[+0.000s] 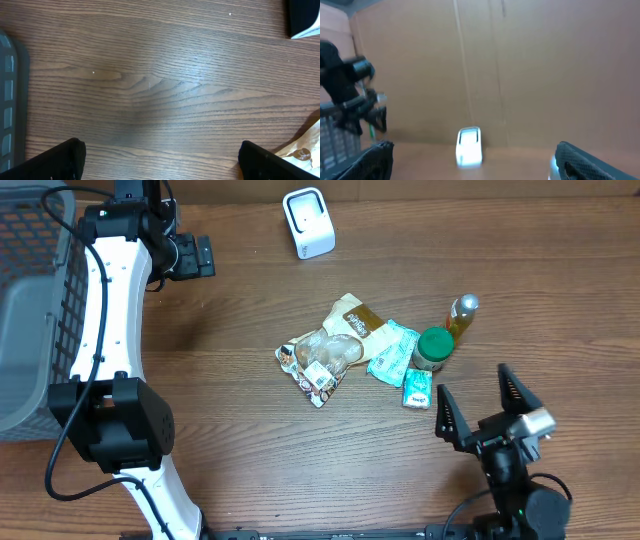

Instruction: Scan the item barcode

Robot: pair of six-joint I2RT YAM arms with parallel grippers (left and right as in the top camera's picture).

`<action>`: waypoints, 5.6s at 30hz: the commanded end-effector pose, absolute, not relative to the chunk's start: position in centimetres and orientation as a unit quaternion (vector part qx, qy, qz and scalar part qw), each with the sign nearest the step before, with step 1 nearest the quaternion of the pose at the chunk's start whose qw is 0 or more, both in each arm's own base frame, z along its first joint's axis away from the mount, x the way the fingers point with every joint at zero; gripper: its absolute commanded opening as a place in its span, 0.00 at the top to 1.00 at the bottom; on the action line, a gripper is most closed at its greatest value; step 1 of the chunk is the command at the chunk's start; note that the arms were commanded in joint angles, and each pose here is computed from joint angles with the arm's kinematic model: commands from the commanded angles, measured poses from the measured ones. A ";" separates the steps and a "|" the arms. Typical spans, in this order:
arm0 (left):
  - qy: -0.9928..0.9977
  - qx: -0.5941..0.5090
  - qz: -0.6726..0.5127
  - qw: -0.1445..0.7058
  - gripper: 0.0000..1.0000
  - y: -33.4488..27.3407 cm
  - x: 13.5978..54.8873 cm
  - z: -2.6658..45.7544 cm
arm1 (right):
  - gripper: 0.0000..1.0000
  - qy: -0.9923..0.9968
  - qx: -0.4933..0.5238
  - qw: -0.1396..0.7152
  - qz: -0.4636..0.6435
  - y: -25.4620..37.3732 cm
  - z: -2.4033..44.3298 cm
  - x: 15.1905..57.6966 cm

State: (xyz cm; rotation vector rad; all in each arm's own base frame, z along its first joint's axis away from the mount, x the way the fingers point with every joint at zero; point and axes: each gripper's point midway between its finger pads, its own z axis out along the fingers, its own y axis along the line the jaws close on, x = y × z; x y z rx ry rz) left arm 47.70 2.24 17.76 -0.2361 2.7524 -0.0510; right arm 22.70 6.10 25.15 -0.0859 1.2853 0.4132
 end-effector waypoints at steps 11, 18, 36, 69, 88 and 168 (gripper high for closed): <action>0.976 -0.082 -0.016 0.199 0.00 2.2 47.8 18.6 | 0.00 0.712 -0.031 0.685 0.149 5.5 17.1 24.0; 0.976 -0.082 -0.016 0.199 0.01 2.2 47.8 18.6 | 0.00 0.711 -0.057 0.690 0.121 5.5 17.1 24.0; 0.976 -0.082 -0.016 0.199 0.00 2.2 47.8 18.7 | 0.00 0.711 -0.057 0.690 0.121 5.5 17.1 24.0; 0.976 -0.082 -0.016 0.199 0.00 2.2 47.8 18.6 | 0.00 0.711 -0.057 0.690 0.121 5.5 17.1 24.0; 0.976 -0.082 -0.016 0.199 0.00 2.2 47.8 18.6 | 0.00 0.711 -0.057 0.690 0.121 5.5 17.1 24.0; 0.917 -0.075 -0.022 0.392 0.00 1.3 31.6 34.7 | 0.00 0.711 -0.057 0.690 0.121 5.5 17.1 24.0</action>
